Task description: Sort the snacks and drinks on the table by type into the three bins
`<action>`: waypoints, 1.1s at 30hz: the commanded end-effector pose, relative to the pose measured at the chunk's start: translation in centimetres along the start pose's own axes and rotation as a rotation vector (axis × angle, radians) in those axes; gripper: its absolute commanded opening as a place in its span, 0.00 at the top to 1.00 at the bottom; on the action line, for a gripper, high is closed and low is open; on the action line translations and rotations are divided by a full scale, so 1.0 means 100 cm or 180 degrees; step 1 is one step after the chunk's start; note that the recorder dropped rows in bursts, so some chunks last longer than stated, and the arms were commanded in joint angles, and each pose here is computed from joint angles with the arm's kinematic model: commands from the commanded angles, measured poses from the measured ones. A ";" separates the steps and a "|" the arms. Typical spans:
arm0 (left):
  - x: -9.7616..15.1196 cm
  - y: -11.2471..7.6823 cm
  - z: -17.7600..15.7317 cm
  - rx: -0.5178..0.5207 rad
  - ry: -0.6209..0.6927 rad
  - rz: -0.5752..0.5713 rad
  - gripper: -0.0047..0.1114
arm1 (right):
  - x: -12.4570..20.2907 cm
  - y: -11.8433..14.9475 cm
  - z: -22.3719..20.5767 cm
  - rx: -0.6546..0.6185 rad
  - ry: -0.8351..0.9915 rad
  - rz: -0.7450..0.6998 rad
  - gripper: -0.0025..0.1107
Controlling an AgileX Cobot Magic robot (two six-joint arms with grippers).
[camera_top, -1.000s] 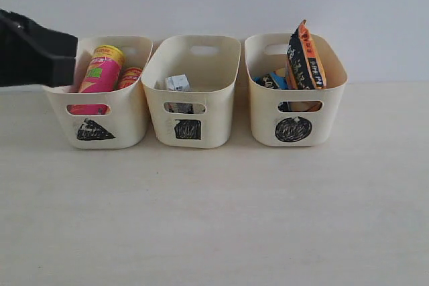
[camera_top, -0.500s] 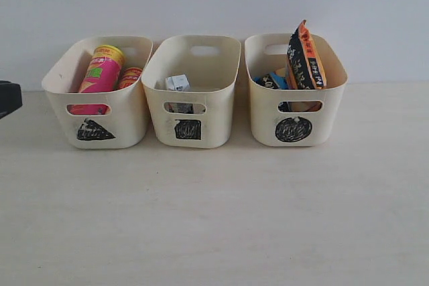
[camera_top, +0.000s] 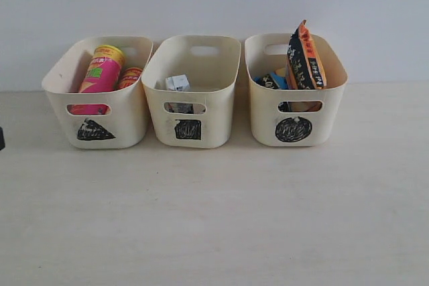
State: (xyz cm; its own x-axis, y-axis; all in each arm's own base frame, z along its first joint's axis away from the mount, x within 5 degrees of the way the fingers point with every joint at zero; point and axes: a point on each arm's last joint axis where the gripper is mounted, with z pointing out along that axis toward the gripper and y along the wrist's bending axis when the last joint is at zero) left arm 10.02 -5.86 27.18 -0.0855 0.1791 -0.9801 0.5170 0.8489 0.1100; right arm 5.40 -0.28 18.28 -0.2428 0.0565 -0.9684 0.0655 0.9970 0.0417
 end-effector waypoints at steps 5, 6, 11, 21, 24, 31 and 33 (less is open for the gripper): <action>0.034 0.006 -0.025 -0.0374 -0.0220 -0.0101 0.92 | -0.001 0.000 0.000 0.0001 -0.0043 -0.0020 0.98; 0.037 0.008 -0.027 -0.0457 -0.0206 -0.0118 0.92 | -0.001 0.000 0.000 0.0001 -0.0043 -0.0020 0.98; 0.048 0.012 -0.036 -0.0762 -0.0196 -0.0194 0.92 | -0.001 0.000 0.000 0.0001 -0.0043 -0.0020 0.98; 0.073 0.016 -0.046 -0.1270 -0.0292 -0.0365 0.92 | -0.001 0.000 0.000 0.0001 -0.0043 -0.0020 0.98; 0.079 0.018 -0.047 -0.1406 -0.0280 -0.0441 0.92 | -0.001 0.000 0.000 0.0001 -0.0043 -0.0020 0.98; 0.084 0.022 -0.050 -0.1672 -0.0170 -0.0540 0.92 | -0.001 0.000 0.000 0.0001 -0.0043 -0.0020 0.98; 0.084 0.021 -0.053 -0.1711 -0.0212 -0.0532 0.92 | -0.001 0.000 0.000 0.0001 -0.0043 -0.0020 0.98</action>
State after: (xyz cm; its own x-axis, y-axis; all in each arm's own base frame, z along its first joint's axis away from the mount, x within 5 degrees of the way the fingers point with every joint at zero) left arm 6.16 -0.04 20.16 -0.0724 0.0191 -0.9972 0.0072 0.9998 0.0186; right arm 5.40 -0.28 18.28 -0.2428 0.0565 -0.9684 0.0655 0.9970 0.0417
